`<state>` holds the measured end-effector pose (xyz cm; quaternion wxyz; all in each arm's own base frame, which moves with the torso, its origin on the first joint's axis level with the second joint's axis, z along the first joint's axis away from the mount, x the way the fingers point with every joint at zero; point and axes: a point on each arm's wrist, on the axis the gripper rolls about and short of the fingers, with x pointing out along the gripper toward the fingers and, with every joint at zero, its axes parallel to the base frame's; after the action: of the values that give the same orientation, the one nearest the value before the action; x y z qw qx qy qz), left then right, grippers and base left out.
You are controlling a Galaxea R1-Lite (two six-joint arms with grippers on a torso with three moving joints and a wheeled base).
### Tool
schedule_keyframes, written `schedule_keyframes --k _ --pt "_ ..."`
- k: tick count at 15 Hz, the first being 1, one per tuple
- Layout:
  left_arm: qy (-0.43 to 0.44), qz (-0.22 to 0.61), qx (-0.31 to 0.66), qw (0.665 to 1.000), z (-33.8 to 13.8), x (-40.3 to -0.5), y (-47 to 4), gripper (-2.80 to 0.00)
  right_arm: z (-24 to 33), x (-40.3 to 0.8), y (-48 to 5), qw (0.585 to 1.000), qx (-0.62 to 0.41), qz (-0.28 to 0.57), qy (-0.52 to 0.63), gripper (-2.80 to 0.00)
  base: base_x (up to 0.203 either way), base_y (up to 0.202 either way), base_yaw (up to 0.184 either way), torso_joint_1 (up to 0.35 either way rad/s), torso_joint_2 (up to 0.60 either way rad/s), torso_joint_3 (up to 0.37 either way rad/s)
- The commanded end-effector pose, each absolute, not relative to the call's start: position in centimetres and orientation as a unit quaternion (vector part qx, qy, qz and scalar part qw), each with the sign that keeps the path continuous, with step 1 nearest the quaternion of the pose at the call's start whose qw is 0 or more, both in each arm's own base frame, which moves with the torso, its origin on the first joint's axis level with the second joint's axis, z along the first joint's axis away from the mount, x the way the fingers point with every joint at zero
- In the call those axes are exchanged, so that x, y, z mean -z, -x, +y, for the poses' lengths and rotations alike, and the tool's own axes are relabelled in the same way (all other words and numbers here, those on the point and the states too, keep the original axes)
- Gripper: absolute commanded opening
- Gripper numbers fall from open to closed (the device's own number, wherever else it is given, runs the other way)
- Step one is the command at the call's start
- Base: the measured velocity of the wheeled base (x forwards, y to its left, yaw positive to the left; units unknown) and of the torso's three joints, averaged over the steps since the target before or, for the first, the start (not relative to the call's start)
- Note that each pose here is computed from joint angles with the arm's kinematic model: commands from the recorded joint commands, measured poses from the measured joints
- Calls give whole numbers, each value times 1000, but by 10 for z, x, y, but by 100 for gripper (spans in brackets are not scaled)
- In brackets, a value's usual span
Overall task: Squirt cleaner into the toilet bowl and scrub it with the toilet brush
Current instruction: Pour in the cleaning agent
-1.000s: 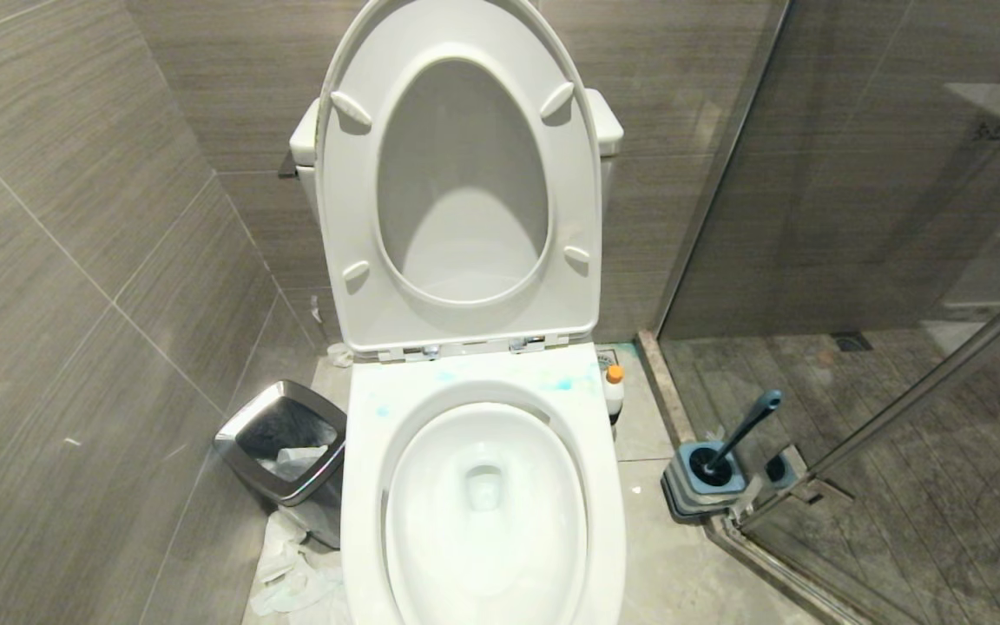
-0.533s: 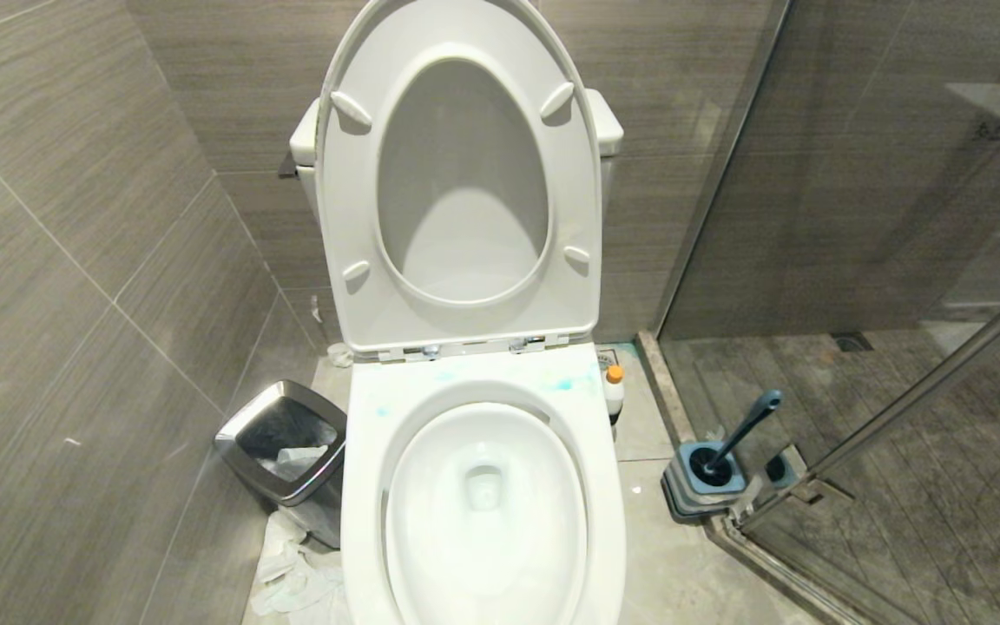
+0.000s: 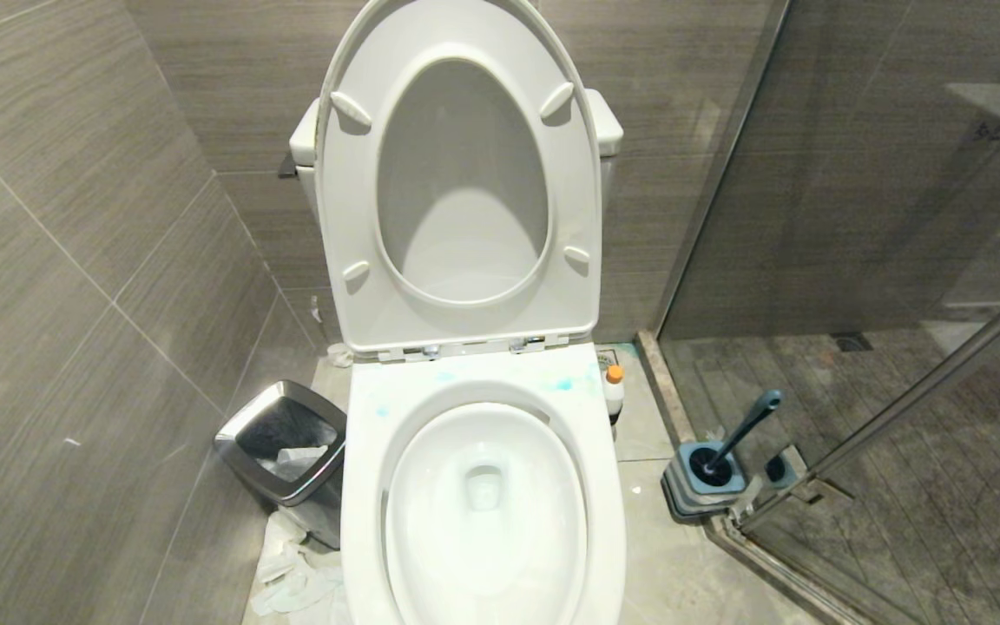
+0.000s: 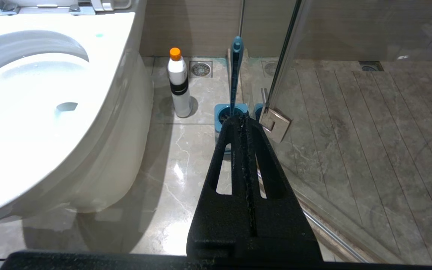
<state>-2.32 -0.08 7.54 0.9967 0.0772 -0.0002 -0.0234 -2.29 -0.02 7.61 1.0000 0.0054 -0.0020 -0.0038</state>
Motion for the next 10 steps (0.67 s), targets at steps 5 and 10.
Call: schedule_keyframes --k 5,10 --pt "-65 0 22 998 -1 -75 23 -280 0 -76 23 1000 4 -2 -5 -280 0 0 0 0 0 0" --pt "3 -2 2 1000 0 -76 23 -280 0 -76 23 1000 4 -2 -5 -280 0 0 0 0 0 0"
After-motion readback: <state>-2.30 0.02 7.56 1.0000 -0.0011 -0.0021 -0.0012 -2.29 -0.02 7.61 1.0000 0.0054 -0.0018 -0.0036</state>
